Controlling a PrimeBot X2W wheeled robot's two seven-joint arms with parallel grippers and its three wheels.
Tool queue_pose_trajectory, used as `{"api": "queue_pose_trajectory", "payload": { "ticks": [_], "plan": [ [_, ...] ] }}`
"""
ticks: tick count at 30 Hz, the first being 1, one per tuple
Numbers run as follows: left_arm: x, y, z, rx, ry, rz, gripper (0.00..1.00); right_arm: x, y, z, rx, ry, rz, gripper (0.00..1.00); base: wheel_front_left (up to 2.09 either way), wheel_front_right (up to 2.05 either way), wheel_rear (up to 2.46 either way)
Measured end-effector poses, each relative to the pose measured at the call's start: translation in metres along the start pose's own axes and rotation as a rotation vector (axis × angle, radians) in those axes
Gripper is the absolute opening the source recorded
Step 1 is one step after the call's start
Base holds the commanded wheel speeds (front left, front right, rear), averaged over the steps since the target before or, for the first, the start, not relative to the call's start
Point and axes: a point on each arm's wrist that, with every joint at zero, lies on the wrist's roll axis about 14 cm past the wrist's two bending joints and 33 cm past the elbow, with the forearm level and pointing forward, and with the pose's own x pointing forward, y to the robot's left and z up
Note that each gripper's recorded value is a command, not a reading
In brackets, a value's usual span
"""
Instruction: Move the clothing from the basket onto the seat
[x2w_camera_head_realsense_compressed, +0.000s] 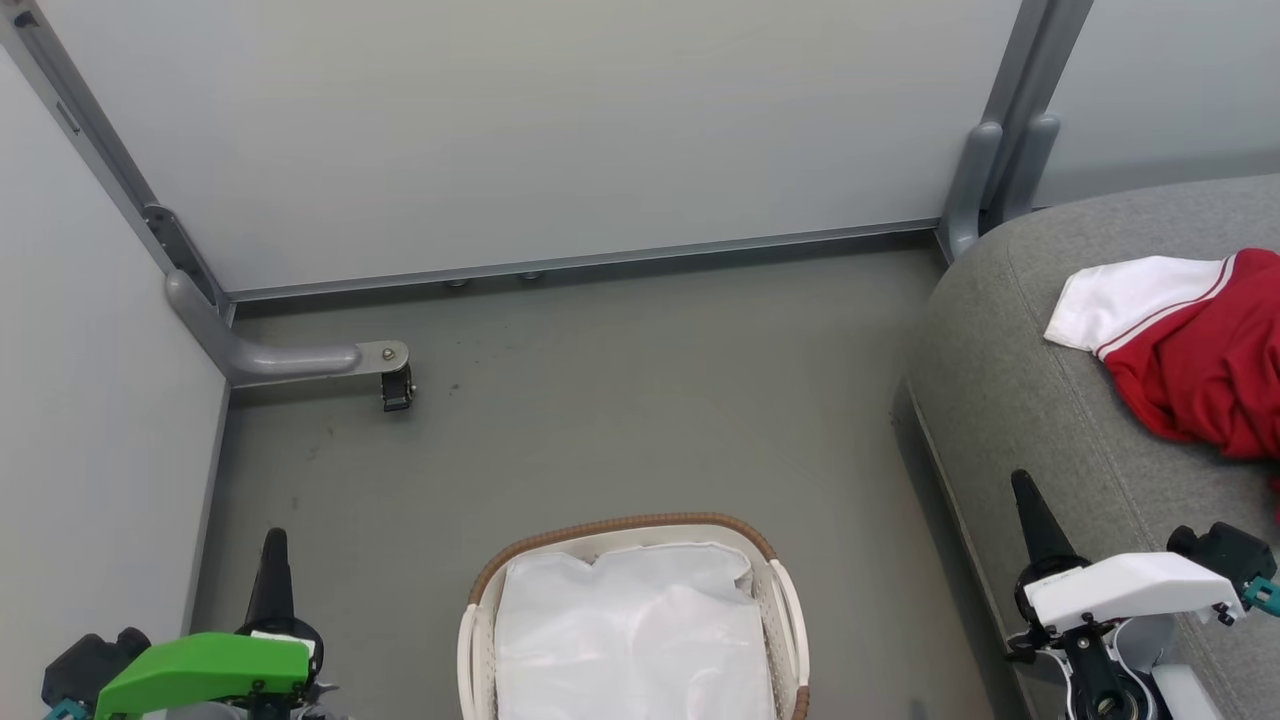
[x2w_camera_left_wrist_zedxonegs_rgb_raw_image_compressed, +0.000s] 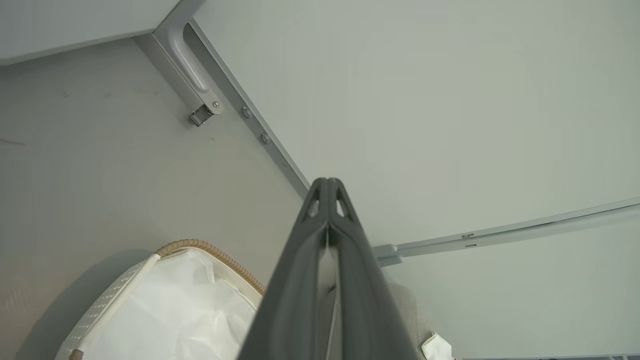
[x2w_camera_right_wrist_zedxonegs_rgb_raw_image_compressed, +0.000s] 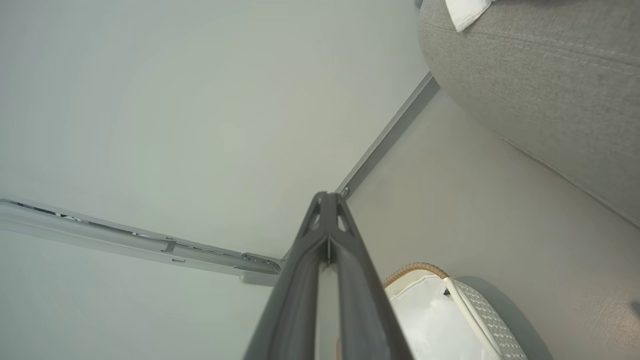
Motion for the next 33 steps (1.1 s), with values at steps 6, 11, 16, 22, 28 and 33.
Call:
{"api": "queue_pose_trajectory", "payload": {
  "ticks": [6, 11, 16, 22, 28, 33],
  "plan": [
    [0.001, -0.004, 0.003, -0.055, -0.003, -0.013, 0.0, 0.001, 0.003, 0.002, 0.065, -0.002, 0.007, 0.0, 0.0, 0.0, 0.0],
    [0.001, -0.007, 0.005, -0.1, -0.006, -0.021, 0.0, 0.002, 0.005, 0.003, 0.118, -0.003, 0.015, 0.0, 0.0, 0.0, 0.0],
    [0.002, -0.01, 0.008, -0.143, -0.008, -0.031, 0.0, 0.002, 0.007, 0.004, 0.166, -0.001, 0.023, 0.0, 0.0, 0.0, 0.0],
    [0.002, -0.014, 0.011, -0.186, -0.011, -0.046, 0.0, 0.003, 0.01, 0.006, 0.222, -0.001, 0.033, 0.0, 0.0, 0.0, 0.0],
    [0.002, -0.017, 0.014, -0.234, -0.01, -0.058, 0.0, 0.004, 0.013, 0.007, 0.276, -0.001, 0.044, 0.0, 0.0, 0.0, 0.0],
    [0.002, -0.02, 0.017, -0.271, -0.014, -0.071, 0.0, 0.004, 0.015, 0.008, 0.317, 0.003, 0.053, 0.0, 0.0, 0.0, 0.0]
  ]
}}
